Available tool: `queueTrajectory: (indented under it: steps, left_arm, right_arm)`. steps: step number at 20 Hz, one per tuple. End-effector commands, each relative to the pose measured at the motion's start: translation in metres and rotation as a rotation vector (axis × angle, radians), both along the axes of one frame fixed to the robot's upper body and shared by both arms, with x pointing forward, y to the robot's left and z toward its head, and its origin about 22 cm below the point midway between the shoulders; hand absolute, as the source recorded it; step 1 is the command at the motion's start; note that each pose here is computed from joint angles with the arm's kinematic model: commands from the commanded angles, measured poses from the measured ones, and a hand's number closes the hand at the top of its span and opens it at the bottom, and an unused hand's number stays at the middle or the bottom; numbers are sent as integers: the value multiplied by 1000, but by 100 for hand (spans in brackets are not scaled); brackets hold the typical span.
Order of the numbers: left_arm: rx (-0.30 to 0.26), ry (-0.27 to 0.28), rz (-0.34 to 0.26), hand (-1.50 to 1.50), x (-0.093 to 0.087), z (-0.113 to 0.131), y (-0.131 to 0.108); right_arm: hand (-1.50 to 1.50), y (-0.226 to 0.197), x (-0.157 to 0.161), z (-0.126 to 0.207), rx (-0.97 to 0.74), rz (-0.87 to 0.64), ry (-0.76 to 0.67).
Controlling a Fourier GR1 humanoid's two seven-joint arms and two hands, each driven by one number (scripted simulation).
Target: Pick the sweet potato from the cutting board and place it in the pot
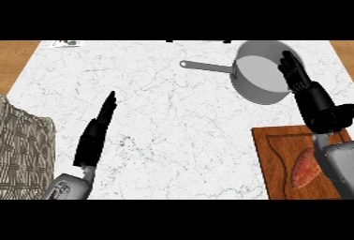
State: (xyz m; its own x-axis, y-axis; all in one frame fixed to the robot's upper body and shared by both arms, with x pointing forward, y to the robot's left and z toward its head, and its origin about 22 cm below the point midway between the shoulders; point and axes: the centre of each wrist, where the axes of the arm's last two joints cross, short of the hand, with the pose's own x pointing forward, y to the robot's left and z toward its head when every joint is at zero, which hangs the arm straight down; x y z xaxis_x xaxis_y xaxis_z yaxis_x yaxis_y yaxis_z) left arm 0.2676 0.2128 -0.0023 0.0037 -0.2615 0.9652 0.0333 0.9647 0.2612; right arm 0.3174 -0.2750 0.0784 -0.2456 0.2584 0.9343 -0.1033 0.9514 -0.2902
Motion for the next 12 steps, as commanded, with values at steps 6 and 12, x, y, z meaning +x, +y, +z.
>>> queueTrajectory:
  steps: [6,12]
  left_arm:
    - [-197,7,79,0,11,46,15]
    - [-236,84,110,0,-5,47,28]
  right_arm:
    - [-150,-30,-25,-26,476,67,156]
    - [-150,-91,-89,-42,-169,-321,-174]
